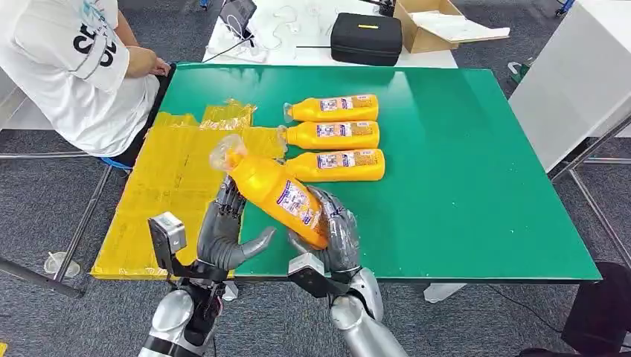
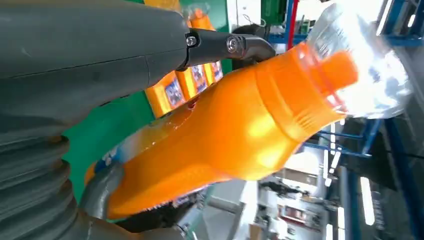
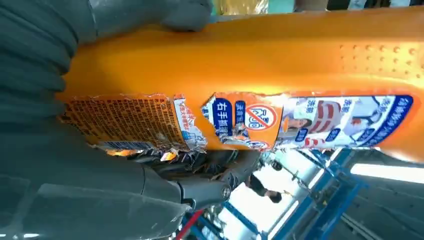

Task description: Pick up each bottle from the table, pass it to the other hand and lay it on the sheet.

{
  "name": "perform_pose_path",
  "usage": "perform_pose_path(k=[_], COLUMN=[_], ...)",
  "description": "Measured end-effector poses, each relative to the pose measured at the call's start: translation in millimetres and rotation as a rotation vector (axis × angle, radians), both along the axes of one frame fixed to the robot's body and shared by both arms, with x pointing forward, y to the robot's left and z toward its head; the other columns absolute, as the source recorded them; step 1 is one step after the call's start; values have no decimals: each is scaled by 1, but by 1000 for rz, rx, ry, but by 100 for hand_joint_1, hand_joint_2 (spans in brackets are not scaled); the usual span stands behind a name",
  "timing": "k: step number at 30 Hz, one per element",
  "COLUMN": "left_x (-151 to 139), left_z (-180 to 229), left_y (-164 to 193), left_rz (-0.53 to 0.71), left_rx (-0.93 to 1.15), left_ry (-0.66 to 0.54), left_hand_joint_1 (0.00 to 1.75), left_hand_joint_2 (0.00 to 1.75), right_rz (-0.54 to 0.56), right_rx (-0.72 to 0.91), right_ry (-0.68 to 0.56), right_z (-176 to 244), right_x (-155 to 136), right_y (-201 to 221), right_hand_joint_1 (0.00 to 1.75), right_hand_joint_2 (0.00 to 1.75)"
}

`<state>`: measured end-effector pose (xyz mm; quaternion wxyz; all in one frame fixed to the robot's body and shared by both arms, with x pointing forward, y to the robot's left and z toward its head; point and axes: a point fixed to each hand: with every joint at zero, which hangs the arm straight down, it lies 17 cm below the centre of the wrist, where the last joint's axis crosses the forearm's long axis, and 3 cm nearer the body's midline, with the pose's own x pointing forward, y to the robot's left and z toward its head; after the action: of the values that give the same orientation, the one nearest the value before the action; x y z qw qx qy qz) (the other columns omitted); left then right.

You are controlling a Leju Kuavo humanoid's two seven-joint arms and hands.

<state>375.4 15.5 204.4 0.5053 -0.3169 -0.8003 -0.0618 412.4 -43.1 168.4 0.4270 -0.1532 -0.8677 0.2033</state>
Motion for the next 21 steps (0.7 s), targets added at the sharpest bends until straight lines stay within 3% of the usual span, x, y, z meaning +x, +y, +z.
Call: perform_pose_path(k=[21], left_x=[8], left_z=[-30], left_y=[0], left_rz=[-20], left_rx=[-6], left_ry=[98], left_hand_joint_1=[0], left_hand_joint_2=[175], right_rz=[133], right_rx=[-202], right_ry=[88], right_z=[-47], right_x=[-12], right_y=[63], right_hand_joint_1=[175], right_hand_joint_2=[175])
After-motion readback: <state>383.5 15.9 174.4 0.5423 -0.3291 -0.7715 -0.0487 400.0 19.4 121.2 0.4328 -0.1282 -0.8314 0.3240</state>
